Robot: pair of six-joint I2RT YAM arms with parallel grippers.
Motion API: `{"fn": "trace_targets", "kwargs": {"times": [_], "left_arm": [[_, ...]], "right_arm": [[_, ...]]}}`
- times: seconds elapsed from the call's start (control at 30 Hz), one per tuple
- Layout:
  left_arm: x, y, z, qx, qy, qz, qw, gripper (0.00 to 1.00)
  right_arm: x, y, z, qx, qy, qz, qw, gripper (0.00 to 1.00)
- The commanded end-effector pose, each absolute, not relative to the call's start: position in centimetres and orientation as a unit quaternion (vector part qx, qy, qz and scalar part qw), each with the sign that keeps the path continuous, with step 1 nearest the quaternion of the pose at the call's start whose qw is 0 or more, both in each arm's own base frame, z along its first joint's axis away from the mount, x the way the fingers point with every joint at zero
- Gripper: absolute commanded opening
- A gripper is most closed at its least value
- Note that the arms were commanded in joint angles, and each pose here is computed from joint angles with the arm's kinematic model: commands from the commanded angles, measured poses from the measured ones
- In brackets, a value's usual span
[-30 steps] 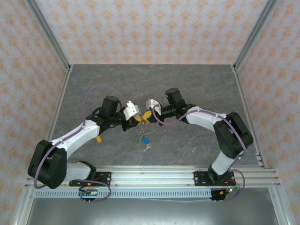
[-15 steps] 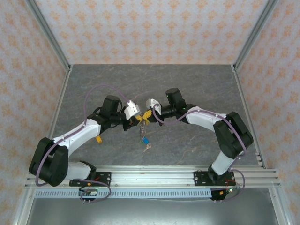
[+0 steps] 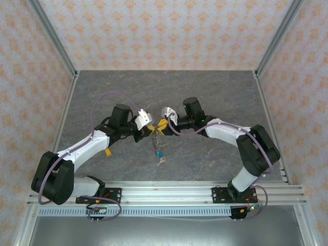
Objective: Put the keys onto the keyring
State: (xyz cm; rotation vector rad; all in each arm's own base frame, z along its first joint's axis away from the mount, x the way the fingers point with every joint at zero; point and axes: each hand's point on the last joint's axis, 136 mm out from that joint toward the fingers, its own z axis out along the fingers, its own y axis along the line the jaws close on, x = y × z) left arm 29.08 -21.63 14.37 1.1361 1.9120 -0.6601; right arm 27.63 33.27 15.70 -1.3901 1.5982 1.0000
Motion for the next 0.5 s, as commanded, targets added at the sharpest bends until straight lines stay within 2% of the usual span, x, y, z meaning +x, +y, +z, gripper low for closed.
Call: {"fn": "trace_targets", "kwargs": {"times": [0.0,0.13,0.27,0.47], "left_arm": [[31.4,-20.0,16.4,0.406,0.766,-0.221,0.448,0.0],[32.9,-18.4,17.0,0.359,0.781,-0.216,0.463,0.0],[33.6,-17.4,17.0,0.331,0.799,-0.203,0.459,0.0],[33.1,-17.1,16.8,0.327,0.802,-0.205,0.456,0.0]], "right_arm": [[30.0,31.7,17.6,-0.45,0.703,0.357,0.419,0.26],[29.7,29.8,15.7,-0.315,0.797,0.368,0.359,0.19],[25.2,30.1,12.1,-0.315,0.826,0.363,0.296,0.19],[22.6,29.2,7.5,-0.24,0.889,0.299,0.249,0.18]]}}
